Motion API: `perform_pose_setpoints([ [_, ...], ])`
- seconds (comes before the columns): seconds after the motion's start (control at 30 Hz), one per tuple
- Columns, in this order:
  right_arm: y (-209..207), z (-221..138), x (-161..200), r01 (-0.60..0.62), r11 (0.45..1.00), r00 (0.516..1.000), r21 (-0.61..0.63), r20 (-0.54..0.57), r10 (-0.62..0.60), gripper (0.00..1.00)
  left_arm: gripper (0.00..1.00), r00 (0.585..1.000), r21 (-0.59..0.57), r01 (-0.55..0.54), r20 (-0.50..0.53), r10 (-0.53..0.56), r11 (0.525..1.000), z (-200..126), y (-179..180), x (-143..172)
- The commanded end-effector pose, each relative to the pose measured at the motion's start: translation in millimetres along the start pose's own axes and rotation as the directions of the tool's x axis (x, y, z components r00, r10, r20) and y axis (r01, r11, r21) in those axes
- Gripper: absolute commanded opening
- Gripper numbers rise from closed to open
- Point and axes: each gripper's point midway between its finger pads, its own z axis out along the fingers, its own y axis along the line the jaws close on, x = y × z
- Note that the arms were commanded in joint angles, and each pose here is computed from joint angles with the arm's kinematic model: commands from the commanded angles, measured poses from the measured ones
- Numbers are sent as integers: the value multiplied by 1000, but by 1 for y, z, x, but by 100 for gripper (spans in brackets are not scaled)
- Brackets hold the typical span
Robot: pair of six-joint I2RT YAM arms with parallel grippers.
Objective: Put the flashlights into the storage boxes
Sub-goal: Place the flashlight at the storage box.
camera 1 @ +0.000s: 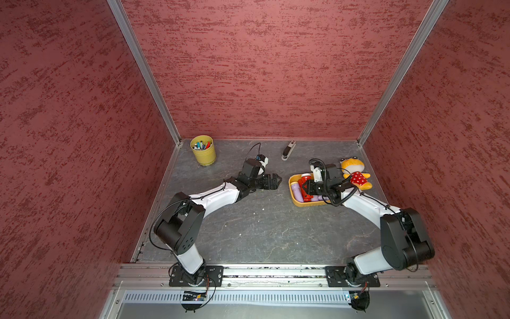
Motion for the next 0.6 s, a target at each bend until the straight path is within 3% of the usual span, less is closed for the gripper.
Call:
perform_pose_setpoints([
  [0.0, 12, 1, -22, -22, 998, 998, -50, 51, 25, 34, 98, 1000, -3, -3, 14, 3, 1000, -2, -2, -5],
  [0.13, 12, 5, -20, -19, 999, 999, -50, 36, 21, 38, 98, 1000, -10, -2, 11, 2, 1000, -2, 1, -4],
  [0.23, 10, 5, -20, -16, 999, 999, -38, 37, 17, 49, 99, 1000, -15, 0, 8, 1, 1000, -2, 2, -3],
  [0.57, 3, 3, -19, -6, 1000, 1000, 7, 29, 6, 48, 99, 1000, -19, 2, 11, -2, 1000, -3, 5, -3],
])
